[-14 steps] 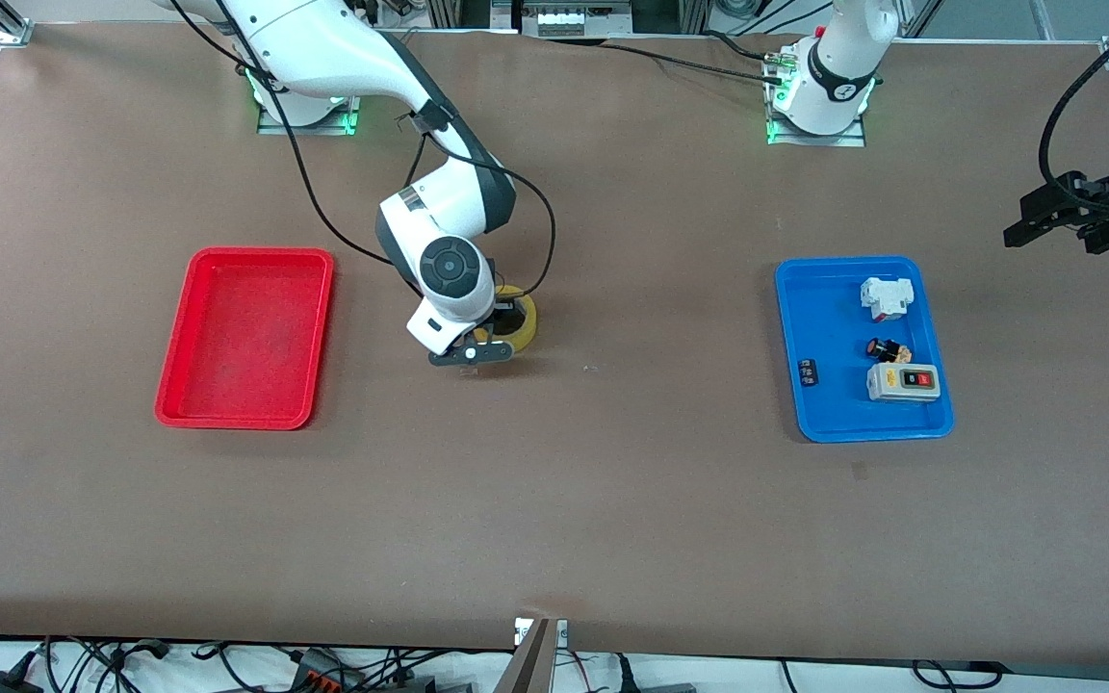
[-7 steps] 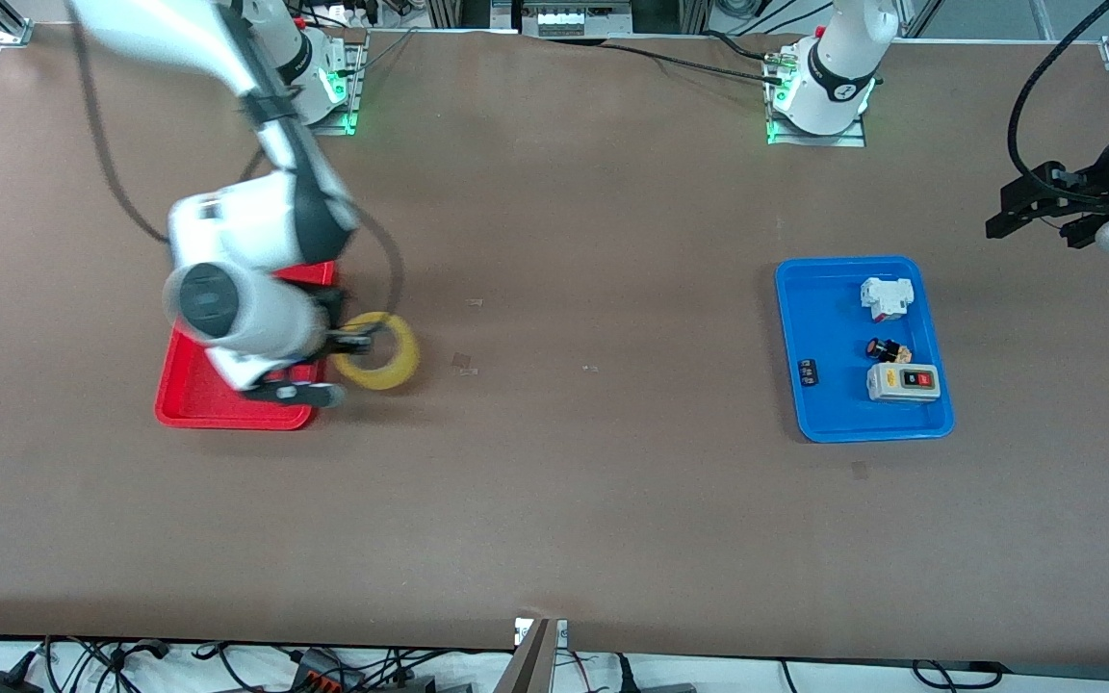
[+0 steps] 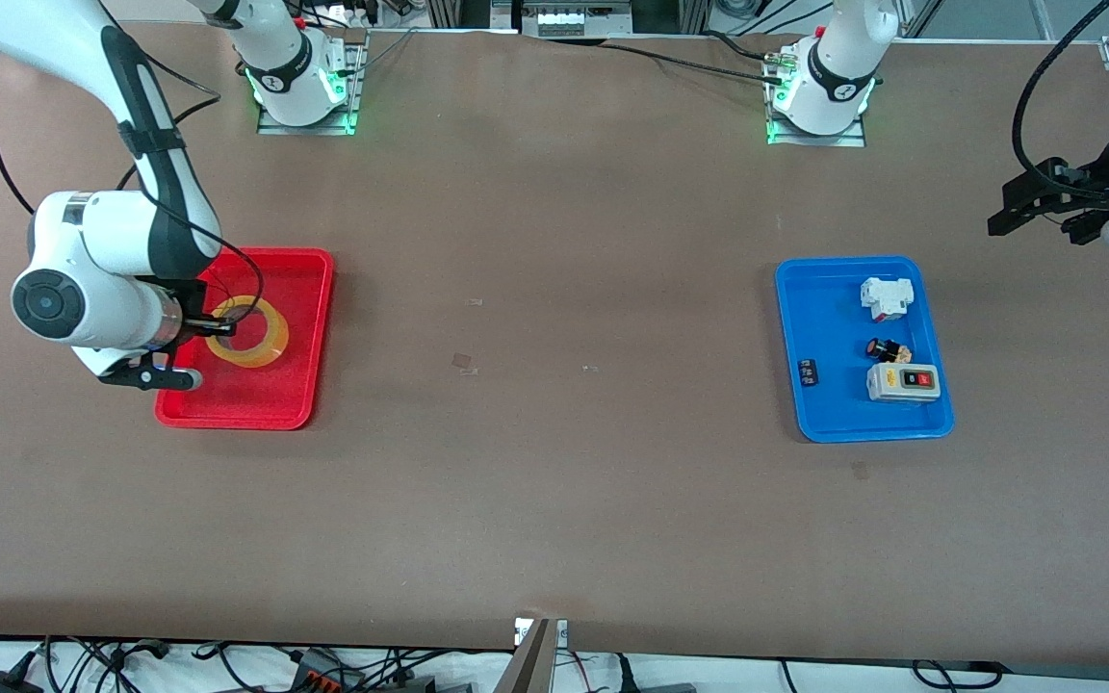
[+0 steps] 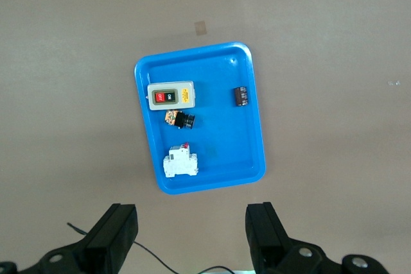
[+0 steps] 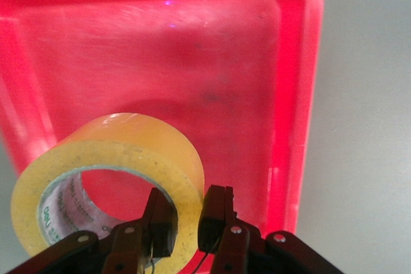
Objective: Place and move tape with both arms
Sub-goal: 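Carry the tape with the right gripper and lower it into the red tray, then open the right gripper and raise it away from the tape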
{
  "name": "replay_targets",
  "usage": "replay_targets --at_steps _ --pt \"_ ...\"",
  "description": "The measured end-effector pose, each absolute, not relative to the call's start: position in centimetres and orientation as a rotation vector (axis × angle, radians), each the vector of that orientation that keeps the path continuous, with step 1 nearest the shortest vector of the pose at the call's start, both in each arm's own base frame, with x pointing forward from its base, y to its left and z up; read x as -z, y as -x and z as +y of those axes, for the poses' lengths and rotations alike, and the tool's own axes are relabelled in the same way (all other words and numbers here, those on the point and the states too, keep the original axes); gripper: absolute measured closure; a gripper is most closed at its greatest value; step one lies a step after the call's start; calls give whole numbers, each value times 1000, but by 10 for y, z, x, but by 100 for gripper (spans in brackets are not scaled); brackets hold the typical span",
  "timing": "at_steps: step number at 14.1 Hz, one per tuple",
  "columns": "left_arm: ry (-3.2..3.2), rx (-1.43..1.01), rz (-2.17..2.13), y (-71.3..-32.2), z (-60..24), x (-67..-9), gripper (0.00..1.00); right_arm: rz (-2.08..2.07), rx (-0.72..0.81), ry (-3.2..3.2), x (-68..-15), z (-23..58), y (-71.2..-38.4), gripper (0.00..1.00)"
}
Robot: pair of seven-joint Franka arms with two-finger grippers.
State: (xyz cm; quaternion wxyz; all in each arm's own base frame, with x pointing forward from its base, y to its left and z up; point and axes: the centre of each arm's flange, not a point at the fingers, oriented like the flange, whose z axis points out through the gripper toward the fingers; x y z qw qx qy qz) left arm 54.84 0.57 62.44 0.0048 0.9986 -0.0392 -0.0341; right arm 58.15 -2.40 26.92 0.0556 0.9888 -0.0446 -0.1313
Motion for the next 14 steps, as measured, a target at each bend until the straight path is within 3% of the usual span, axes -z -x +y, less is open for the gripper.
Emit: replay_targets --at_steps 5,11,14 --pt "-3104 107 -53 -549 0 -624 0 -165 463 -3013 -228 -51 -569 79" --pt "-3103 101 -16 -558 1 -612 0 -133 477 -3024 -222 -41 -569 78" --pt "-3103 102 -4 -560 2 -609 0 -108 438 -3031 -235 -35 -580 45"
